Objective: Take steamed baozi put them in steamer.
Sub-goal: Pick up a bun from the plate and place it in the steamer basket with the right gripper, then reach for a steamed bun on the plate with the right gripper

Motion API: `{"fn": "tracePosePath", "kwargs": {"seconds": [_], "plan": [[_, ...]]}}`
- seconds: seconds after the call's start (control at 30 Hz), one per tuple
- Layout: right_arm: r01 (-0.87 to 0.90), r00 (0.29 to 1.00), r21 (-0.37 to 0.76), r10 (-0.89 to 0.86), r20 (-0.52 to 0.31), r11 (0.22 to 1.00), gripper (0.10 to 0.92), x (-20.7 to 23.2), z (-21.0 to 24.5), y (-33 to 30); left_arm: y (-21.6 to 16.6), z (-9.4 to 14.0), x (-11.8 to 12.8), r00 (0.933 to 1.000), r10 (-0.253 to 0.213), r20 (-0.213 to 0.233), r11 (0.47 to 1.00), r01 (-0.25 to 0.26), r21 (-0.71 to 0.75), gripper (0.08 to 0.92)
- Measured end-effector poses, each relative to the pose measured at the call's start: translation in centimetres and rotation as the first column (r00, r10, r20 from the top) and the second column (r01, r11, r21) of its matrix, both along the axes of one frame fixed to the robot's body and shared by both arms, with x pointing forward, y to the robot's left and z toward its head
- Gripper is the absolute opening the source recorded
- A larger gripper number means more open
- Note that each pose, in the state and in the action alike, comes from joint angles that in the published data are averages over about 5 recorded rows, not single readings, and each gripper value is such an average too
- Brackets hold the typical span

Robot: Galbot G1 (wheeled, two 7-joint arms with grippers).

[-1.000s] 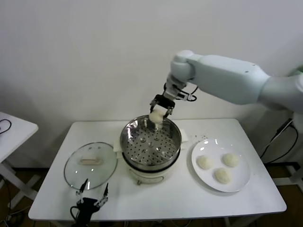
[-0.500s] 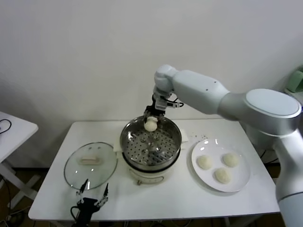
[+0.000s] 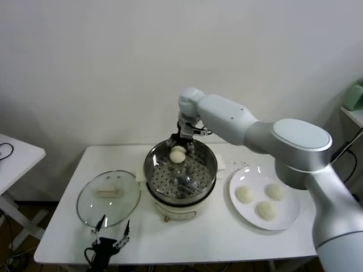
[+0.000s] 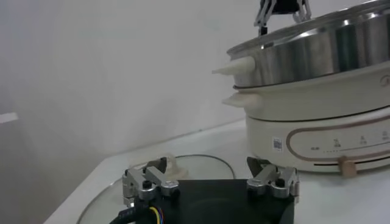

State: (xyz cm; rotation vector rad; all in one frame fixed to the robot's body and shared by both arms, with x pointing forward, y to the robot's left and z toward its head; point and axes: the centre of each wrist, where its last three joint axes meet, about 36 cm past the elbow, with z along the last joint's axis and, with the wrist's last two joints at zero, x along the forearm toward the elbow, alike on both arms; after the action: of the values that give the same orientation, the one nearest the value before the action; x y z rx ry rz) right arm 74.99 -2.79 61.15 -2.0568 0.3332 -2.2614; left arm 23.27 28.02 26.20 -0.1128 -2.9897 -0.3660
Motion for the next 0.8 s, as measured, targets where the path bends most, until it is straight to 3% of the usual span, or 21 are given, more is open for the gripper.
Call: {"fn": "tracePosePath", "kwargs": {"seconds": [0.43, 0.8], "plan": [[0.041, 0.998, 0.026, -0.040, -0.046, 0.999, 0.823, 0.3, 4.9, -3.8, -0.3, 0.3, -0.2, 1.0000, -0.009, -0.001, 1.000, 0.009, 0.005, 0.823], [0.219, 0.967, 0.017, -0.215, -0.135, 0.975, 0.823, -0.9, 9.5, -15.8, -0.8, 0.2, -0.4, 0.9997, -0.024, -0.007, 1.000, 0.024, 0.009, 0.823]]}}
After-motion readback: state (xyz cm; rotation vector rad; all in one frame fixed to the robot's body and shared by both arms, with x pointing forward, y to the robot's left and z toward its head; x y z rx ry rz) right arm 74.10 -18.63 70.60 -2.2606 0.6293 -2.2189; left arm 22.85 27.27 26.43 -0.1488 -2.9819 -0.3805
